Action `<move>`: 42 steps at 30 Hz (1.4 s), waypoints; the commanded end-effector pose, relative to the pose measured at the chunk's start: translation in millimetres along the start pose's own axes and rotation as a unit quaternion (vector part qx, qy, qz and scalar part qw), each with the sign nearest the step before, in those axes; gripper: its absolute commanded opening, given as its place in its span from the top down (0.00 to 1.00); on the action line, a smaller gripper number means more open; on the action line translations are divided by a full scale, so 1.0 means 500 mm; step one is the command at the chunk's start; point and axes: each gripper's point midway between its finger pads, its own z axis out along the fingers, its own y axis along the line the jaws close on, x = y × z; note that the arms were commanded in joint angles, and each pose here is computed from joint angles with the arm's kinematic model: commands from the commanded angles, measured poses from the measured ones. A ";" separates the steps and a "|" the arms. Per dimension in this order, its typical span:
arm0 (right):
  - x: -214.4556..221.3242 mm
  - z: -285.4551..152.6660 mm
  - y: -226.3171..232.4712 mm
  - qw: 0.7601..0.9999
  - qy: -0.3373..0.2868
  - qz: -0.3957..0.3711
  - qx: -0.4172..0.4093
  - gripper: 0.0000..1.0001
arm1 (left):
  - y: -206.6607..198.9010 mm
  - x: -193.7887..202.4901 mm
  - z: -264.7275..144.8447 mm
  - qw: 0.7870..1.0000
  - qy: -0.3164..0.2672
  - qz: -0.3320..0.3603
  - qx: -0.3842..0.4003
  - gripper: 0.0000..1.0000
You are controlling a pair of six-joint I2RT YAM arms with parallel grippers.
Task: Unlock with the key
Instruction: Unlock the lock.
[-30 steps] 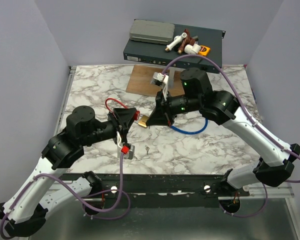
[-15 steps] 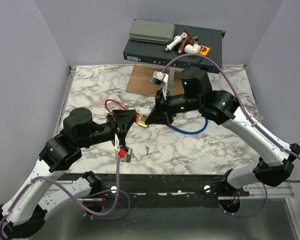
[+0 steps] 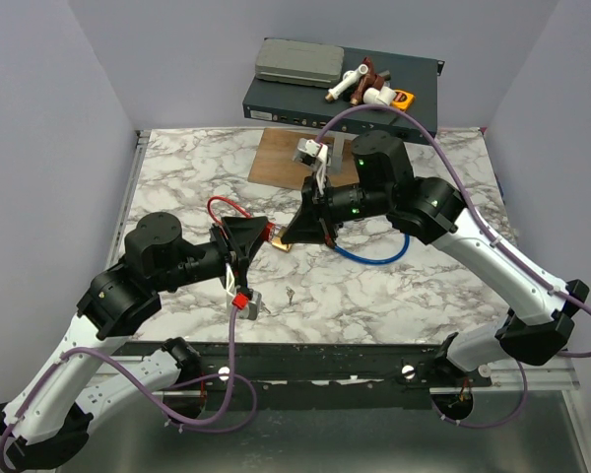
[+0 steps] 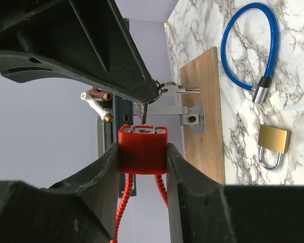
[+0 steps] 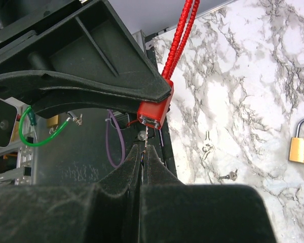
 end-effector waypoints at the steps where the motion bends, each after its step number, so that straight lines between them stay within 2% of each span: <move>1: -0.008 0.010 0.012 1.000 -0.006 -0.002 -0.020 0.99 | 0.022 -0.023 -0.009 1.000 -0.022 0.006 -0.018 1.00; 42: -0.003 0.038 0.006 1.000 0.006 0.010 -0.027 0.99 | -0.010 -0.009 0.002 1.000 -0.011 0.028 0.004 1.00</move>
